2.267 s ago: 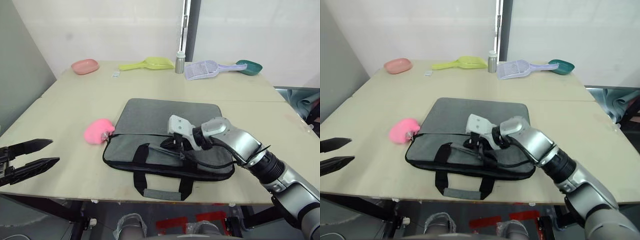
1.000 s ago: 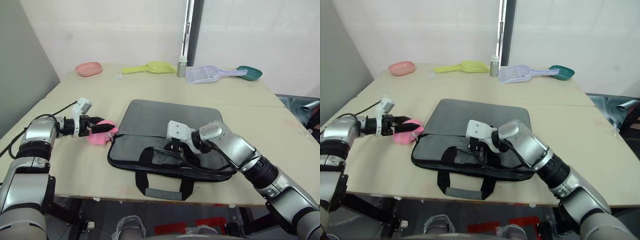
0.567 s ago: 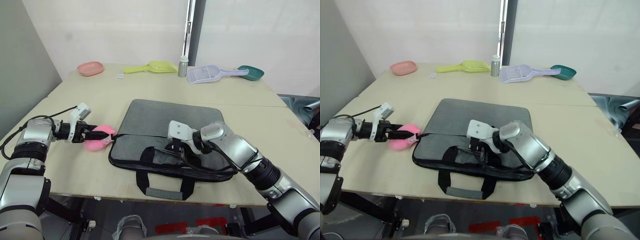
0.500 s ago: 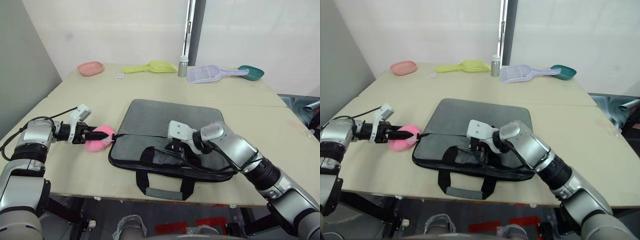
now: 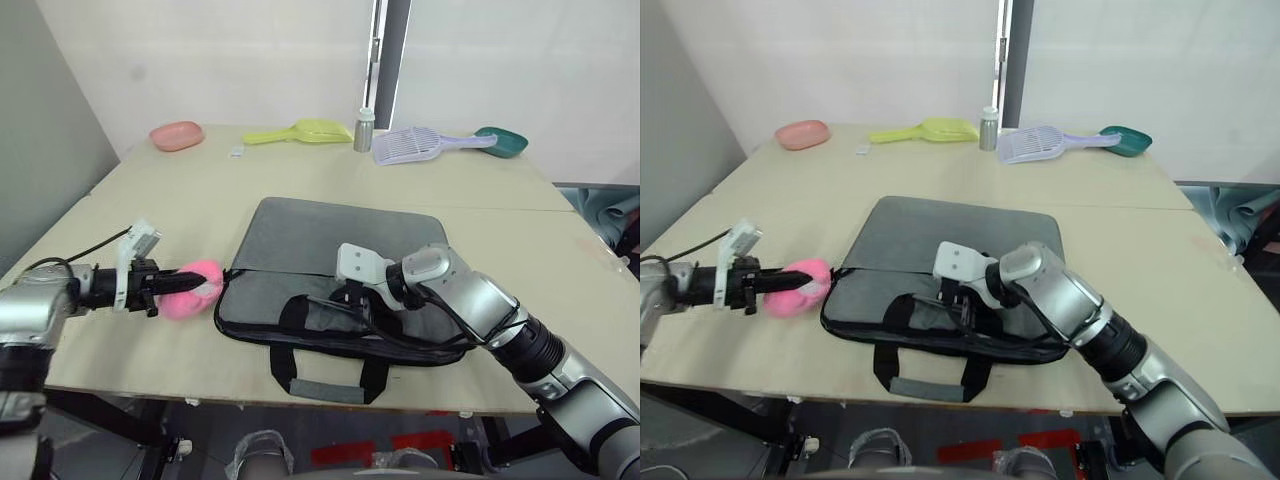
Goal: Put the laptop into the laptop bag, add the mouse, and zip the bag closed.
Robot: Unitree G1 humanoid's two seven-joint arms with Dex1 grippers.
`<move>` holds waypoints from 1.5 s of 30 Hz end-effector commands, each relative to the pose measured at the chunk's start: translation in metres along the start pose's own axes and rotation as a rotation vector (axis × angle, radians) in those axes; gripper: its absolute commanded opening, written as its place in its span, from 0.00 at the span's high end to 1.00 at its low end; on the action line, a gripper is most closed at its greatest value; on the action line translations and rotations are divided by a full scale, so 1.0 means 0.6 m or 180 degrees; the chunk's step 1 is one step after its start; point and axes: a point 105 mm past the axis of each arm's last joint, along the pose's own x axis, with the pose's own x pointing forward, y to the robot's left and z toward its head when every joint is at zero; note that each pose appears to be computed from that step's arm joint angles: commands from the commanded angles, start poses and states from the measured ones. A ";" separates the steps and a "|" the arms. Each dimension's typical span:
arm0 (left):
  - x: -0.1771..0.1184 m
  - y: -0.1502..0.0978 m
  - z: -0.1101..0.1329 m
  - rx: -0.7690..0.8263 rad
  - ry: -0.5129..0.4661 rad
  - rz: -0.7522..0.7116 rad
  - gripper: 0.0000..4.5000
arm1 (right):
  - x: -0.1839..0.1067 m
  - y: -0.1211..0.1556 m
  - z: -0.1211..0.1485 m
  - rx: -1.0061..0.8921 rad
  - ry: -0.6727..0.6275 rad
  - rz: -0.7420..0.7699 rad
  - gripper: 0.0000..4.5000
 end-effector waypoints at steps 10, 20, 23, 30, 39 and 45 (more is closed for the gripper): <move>-0.058 -0.079 -0.054 0.0666 0.0848 -0.0063 0.99 | 0.008 -0.025 -0.058 0.0181 0.0409 -0.0073 1.00; 0.012 -0.183 -0.092 0.0592 0.0865 -0.0691 0.99 | 0.011 -0.020 -0.053 0.0179 0.0393 -0.0024 1.00; 0.014 -0.197 -0.112 0.0561 0.0991 -0.0760 0.99 | 0.009 -0.019 -0.054 0.0192 0.0400 -0.0027 1.00; 0.043 -0.243 -0.102 0.0474 0.0637 -0.1030 0.99 | 0.009 -0.017 -0.054 0.0202 0.0409 -0.0016 1.00; 0.032 -0.209 -0.076 0.0442 0.0412 -0.0770 0.50 | 0.013 -0.019 -0.048 0.0188 0.0375 -0.0012 1.00; 0.021 -0.199 -0.042 0.0374 0.0158 -0.0735 0.00 | 0.006 -0.023 -0.021 0.0354 0.0118 0.0051 1.00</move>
